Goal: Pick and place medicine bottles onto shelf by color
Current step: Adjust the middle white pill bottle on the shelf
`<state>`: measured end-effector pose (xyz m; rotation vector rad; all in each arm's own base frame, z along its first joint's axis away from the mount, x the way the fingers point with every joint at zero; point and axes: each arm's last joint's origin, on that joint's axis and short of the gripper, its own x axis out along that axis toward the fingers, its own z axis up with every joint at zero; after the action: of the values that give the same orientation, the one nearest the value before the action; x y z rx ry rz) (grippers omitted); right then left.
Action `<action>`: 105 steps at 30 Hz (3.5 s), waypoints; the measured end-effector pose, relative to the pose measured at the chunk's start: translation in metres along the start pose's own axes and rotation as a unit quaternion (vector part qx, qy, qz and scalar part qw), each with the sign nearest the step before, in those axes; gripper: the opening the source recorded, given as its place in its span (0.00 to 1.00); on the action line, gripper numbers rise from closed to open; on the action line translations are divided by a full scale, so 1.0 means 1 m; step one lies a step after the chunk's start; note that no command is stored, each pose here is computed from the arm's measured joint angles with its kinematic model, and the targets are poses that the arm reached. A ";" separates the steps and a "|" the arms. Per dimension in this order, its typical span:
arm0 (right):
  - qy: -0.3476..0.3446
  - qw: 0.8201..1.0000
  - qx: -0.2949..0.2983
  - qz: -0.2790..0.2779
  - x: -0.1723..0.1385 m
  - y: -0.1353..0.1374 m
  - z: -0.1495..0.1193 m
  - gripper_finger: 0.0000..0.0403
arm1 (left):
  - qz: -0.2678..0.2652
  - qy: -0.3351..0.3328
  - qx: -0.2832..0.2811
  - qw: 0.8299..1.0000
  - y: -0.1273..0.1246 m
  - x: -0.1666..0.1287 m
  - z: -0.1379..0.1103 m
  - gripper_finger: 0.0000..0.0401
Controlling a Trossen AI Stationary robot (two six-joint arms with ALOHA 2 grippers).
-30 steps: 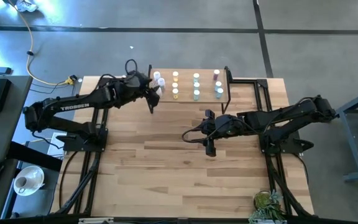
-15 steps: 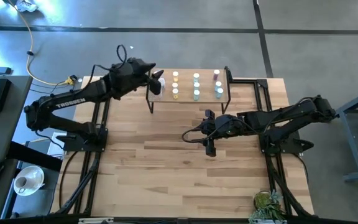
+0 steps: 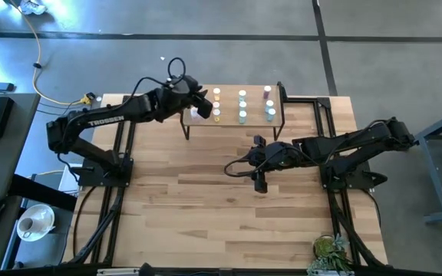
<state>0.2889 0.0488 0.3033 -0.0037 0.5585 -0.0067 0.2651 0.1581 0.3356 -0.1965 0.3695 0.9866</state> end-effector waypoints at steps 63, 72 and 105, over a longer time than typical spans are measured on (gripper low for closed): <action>0.012 1.000 0.015 -0.001 0.000 0.000 -0.002 0.47 | 0.057 0.225 -0.029 0.972 -0.015 0.055 -0.001 0.00; 0.013 1.000 0.015 -0.001 0.000 0.000 -0.003 0.47 | 0.066 0.230 -0.018 0.971 -0.014 0.061 -0.005 0.00; 0.013 1.000 0.015 -0.001 0.000 0.000 -0.003 0.47 | 0.086 0.249 -0.008 0.965 -0.011 0.054 -0.008 0.00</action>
<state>0.2874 0.0488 0.3011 0.0253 0.5851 -0.0174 0.3000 0.1917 0.3071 -0.4354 0.8503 1.1072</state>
